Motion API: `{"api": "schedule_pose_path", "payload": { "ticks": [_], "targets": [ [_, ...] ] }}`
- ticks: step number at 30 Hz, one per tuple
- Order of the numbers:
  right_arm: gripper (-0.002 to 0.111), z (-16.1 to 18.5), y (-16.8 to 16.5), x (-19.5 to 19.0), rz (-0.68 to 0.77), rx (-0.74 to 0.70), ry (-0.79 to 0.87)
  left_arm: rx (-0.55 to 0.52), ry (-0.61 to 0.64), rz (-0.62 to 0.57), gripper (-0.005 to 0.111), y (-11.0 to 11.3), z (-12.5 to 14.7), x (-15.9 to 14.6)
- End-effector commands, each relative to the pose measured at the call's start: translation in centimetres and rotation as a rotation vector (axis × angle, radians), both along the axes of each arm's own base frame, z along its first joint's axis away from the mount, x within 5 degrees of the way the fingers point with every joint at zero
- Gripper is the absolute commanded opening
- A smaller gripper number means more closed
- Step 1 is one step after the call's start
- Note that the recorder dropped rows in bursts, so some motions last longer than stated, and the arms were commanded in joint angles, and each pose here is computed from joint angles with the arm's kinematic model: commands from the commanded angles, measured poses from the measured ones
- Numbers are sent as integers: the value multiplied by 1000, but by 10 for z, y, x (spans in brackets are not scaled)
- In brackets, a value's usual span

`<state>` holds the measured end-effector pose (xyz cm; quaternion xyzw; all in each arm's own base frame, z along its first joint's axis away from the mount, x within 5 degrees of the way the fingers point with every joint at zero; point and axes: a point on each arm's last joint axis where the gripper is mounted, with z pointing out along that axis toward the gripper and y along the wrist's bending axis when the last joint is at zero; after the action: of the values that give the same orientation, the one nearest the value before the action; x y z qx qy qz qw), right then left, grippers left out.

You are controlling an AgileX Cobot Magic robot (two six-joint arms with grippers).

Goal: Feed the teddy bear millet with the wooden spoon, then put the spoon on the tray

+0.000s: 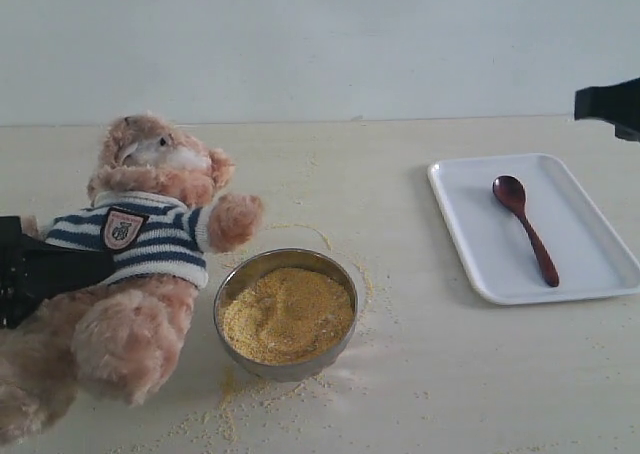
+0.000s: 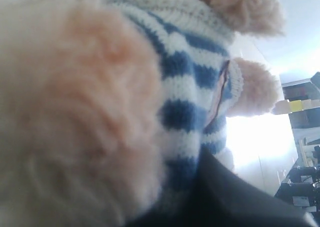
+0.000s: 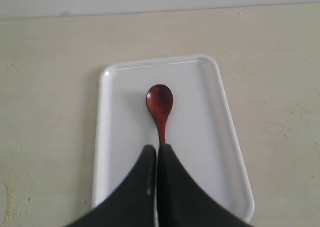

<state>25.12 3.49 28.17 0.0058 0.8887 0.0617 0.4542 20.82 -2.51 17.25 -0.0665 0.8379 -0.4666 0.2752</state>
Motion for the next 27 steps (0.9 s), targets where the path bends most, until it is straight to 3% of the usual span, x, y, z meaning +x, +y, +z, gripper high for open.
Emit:
{"api": "schedule_pose_path", "payload": {
  "ticks": [1, 9, 17, 27],
  "targets": [
    [0, -9, -7, -45, -14, 51, -150, -23, -46, -9, 5, 0, 9, 7],
    [0, -52, -17, -118, -40, 97, -156, 9, -55, 6, 5, 3, 10, 12],
    [0, -85, -23, -160, -44, 112, -204, 26, -65, 51, 5, 6, 9, 15],
    [0, -58, -28, -194, -33, 166, -524, 27, -65, 51, 5, 6, 9, 15]
  ]
}}
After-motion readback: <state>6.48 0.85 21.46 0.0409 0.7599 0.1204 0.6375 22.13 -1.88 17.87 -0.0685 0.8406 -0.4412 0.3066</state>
